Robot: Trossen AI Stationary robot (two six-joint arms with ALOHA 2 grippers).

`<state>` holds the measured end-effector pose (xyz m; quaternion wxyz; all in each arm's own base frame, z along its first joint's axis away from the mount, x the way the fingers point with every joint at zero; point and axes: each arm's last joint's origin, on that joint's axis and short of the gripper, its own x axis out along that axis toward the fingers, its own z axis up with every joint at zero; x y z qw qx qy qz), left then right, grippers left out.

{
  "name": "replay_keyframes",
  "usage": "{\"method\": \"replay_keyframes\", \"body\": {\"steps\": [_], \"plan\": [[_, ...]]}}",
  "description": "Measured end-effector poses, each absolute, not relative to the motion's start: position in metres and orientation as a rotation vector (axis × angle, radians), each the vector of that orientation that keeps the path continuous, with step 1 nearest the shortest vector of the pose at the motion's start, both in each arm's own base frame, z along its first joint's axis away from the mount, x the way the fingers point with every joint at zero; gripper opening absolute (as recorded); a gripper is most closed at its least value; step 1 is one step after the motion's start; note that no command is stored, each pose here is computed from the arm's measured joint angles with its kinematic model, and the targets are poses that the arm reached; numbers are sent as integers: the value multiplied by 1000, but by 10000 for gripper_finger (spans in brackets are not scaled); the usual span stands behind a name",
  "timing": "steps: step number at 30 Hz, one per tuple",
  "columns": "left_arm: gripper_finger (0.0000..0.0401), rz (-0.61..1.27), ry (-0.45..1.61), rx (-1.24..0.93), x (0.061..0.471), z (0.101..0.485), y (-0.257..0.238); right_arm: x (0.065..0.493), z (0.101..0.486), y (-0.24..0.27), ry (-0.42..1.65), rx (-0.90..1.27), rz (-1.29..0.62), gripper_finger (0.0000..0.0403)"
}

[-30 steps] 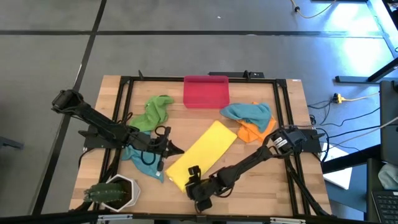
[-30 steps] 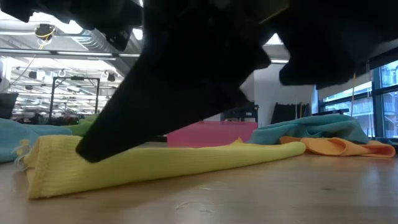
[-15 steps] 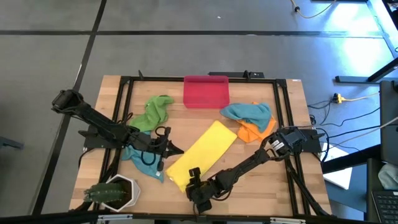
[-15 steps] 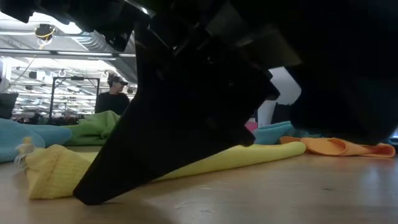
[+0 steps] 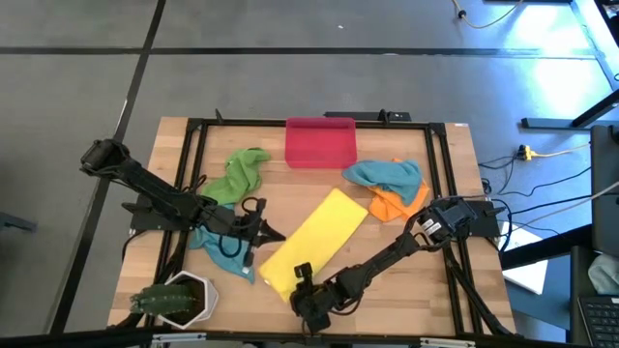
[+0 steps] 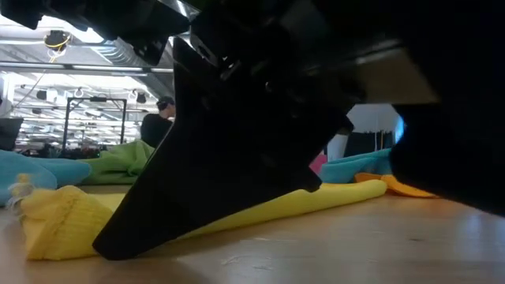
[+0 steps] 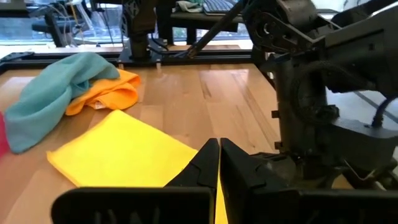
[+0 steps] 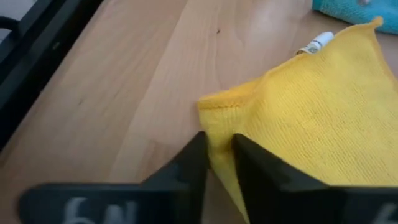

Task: Roll microfiber towels into tight, uniform cylinder then place into a basket
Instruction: Roll the yellow microfiber cloth

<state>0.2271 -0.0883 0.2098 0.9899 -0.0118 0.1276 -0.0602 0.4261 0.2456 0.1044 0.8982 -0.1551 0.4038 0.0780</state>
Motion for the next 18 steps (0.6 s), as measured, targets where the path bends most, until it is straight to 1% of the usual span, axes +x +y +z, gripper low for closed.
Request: {"method": "replay_keyframes", "body": {"steps": [2,3,8,11,18], "plan": [[6,-119,256,-11,227,210,-88,426,105,246,827,-315,156,23],[6,-107,254,-17,227,210,-88,427,105,246,818,-312,148,13],[25,-99,255,-31,226,210,-89,428,107,245,807,-253,114,11],[48,-121,256,-27,225,210,-93,427,113,244,807,-241,107,5],[106,-159,266,8,221,209,-101,425,145,242,750,-190,87,4]]}}
